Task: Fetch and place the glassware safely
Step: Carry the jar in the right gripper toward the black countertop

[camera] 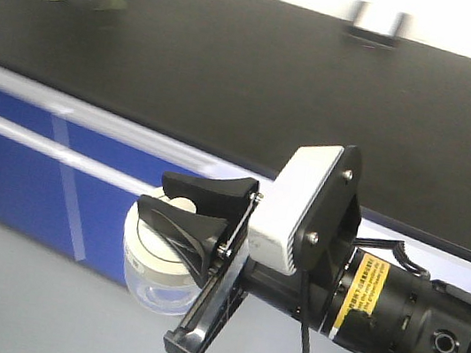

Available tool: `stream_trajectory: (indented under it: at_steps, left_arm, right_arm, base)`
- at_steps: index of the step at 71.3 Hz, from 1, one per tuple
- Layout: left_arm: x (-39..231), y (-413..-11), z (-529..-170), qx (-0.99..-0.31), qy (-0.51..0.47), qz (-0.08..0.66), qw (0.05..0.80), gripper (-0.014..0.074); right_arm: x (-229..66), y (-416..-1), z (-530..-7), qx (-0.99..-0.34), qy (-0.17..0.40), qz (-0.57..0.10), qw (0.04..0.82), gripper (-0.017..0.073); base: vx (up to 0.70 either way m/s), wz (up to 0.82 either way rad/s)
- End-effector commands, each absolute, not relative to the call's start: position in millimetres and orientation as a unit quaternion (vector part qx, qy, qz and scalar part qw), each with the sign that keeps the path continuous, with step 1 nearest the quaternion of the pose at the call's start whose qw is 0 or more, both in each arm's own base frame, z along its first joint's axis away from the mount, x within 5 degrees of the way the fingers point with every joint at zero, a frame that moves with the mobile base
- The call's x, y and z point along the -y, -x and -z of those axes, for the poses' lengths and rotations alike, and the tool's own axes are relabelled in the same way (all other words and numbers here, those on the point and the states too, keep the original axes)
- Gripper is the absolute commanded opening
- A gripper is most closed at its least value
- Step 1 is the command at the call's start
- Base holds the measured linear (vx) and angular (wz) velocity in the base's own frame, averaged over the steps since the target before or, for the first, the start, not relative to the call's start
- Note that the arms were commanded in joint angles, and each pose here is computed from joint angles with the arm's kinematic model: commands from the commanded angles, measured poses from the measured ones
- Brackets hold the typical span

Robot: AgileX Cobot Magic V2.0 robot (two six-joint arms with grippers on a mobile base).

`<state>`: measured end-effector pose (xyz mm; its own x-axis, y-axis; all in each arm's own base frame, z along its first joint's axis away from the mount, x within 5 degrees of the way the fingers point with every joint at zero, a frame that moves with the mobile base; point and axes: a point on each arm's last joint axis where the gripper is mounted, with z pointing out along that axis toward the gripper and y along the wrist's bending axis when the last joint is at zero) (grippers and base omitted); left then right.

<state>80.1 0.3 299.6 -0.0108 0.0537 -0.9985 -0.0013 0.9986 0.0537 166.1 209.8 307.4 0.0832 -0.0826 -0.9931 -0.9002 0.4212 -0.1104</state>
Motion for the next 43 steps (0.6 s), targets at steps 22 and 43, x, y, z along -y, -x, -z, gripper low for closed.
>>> stream_trajectory:
  at_steps: [22,43]
  left_arm:
    - [0.7,-80.2,-313.6,-0.681,-0.015,-0.009,0.732,-0.0007]
    - [0.7,-80.2,-313.6,-0.681,-0.015,-0.009,0.732,-0.0007]
  right_arm:
    - [-208.1,-162.0,-332.8,-0.541,0.401,-0.369,0.641,-0.0003]
    - [-208.1,-162.0,-332.8,-0.541,0.401,-0.369,0.641,-0.0003]
  base:
    - [0.19,-0.74]
    - [0.2,-0.46]
